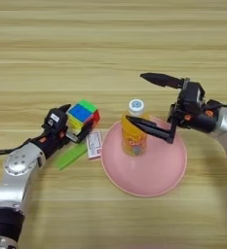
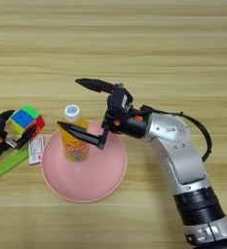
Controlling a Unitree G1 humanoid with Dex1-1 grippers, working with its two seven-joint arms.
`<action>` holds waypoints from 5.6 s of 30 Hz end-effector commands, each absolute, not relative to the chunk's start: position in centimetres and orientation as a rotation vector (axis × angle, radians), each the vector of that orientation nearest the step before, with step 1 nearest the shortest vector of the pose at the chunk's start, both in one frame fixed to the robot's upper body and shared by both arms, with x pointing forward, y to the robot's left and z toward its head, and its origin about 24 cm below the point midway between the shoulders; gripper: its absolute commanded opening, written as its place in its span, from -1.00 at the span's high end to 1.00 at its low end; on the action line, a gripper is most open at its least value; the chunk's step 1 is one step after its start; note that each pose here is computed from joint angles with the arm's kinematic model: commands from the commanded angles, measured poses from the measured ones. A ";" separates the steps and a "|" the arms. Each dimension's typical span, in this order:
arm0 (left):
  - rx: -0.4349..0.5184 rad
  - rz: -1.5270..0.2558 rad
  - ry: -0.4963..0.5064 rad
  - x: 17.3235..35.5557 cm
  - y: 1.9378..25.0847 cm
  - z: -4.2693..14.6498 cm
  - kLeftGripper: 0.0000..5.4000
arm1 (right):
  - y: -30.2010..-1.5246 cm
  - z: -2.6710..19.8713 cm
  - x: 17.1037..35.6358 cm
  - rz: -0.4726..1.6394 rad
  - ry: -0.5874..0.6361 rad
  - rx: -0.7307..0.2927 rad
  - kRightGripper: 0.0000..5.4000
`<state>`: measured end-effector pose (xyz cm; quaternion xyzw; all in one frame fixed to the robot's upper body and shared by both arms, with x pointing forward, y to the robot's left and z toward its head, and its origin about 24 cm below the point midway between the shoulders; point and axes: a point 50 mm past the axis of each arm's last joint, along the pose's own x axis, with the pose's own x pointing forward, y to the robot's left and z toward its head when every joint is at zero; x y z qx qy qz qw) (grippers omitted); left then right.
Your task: Move the objects on the table
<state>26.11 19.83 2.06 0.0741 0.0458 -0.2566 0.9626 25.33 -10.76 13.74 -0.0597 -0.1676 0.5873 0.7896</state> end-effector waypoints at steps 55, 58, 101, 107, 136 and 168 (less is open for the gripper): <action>0.204 -0.745 0.035 33.1 11.9 4.0 -0.22 | -10.4 14.5 24.8 1.264 -0.397 -0.113 -1.00; 0.205 -0.755 0.054 33.1 11.6 3.6 -0.22 | -10.4 14.5 24.8 1.265 -0.397 -0.112 -1.00; 0.235 -0.705 -0.075 31.1 13.9 4.4 -0.99 | -10.3 14.2 24.9 1.258 -0.398 -0.101 -1.00; 0.238 -0.647 -0.053 29.1 16.3 3.9 -0.99 | -10.4 14.2 25.0 1.257 -0.400 -0.103 -1.00; 0.272 -0.884 0.081 23.6 21.5 3.7 -0.99 | -10.5 14.4 25.3 1.264 -0.403 -0.113 -1.00; 0.352 -1.122 0.331 24.2 21.8 1.8 -0.99 | -10.6 14.4 25.2 1.267 -0.401 -0.116 -1.00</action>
